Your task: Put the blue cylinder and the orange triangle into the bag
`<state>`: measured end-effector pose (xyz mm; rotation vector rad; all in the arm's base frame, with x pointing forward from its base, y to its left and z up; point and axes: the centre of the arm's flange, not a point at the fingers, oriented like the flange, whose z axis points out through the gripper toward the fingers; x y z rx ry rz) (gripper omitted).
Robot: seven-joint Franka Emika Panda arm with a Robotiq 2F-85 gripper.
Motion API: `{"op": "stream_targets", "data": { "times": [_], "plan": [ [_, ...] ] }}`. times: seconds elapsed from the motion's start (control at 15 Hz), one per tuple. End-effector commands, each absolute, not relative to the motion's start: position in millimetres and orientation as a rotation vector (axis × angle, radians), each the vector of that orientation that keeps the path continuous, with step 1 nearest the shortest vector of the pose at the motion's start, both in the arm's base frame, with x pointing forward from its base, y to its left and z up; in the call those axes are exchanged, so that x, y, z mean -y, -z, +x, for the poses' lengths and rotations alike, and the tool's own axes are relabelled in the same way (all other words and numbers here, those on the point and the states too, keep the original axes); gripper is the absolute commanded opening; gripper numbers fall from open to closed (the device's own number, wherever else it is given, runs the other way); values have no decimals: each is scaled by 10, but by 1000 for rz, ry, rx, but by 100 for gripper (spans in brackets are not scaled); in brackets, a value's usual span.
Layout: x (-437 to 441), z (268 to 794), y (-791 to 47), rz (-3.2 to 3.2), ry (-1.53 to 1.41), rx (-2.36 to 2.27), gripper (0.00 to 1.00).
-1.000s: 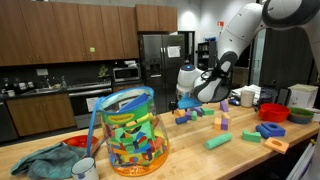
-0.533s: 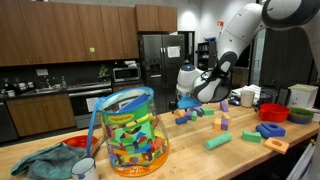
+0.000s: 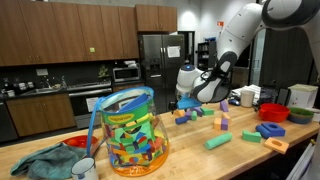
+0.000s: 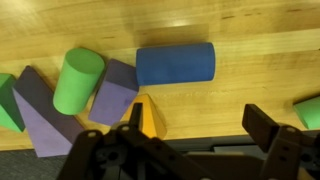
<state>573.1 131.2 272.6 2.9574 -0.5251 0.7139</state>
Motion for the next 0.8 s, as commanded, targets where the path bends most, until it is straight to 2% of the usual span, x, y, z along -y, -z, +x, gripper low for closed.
{"op": "stream_targets", "data": {
  "times": [0.0,0.73],
  "plan": [
    [-1471,5647,-2705,2977,-706,616,100],
    [-1722,5688,-2754,2924,-854,861,100]
  ]
}}
